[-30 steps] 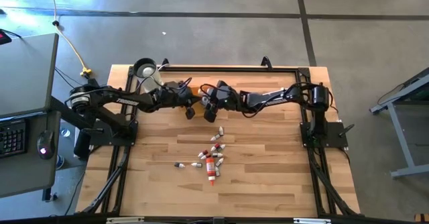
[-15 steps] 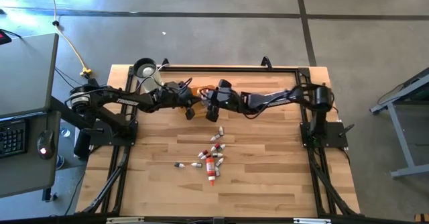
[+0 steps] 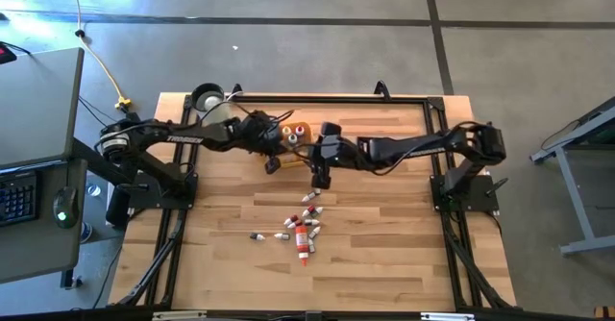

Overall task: Pick & Place food coloring
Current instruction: Adjust the large yellow food coloring bottle in the yellow bin

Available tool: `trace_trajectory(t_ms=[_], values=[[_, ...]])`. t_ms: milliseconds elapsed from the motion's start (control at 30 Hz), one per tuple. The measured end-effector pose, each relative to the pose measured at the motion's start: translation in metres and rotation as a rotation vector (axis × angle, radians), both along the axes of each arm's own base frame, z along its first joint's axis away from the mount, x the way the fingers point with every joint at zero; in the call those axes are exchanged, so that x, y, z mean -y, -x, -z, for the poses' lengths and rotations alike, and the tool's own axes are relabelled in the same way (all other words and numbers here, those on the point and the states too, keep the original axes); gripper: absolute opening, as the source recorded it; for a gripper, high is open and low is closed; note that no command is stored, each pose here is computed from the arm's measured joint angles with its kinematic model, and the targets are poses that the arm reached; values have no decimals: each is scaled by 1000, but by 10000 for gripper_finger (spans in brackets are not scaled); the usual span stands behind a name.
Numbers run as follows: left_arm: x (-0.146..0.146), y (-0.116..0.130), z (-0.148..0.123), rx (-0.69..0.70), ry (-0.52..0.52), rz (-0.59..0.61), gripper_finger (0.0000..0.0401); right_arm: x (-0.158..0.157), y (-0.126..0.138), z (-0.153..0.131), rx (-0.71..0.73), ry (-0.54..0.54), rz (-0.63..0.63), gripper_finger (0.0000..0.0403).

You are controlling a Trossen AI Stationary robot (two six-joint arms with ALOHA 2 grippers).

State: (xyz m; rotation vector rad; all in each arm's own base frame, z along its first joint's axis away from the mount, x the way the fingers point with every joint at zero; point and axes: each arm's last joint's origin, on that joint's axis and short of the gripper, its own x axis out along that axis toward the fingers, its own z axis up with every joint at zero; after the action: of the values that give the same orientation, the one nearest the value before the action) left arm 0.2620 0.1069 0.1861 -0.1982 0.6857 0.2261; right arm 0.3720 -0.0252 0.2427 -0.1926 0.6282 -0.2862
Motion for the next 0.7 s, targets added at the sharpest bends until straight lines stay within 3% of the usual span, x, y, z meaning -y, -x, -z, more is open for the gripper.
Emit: trace_trajectory(t_ms=[133, 300, 500, 700], values=[[1, -8, -14, 6, -46, 38, 18, -4, 4, -4, -4, -22, 5, 192], [3, -9, -20, -59, -26, 57, 80, -2, 7, -5, -35, -1, 5, 192], [1, -6, -7, -164, -5, -25, 146, 5, 12, -2, -105, 75, 77, 192], [-4, -17, 15, -198, 18, -51, 157, 12, 15, -1, -136, 98, 108, 192]])
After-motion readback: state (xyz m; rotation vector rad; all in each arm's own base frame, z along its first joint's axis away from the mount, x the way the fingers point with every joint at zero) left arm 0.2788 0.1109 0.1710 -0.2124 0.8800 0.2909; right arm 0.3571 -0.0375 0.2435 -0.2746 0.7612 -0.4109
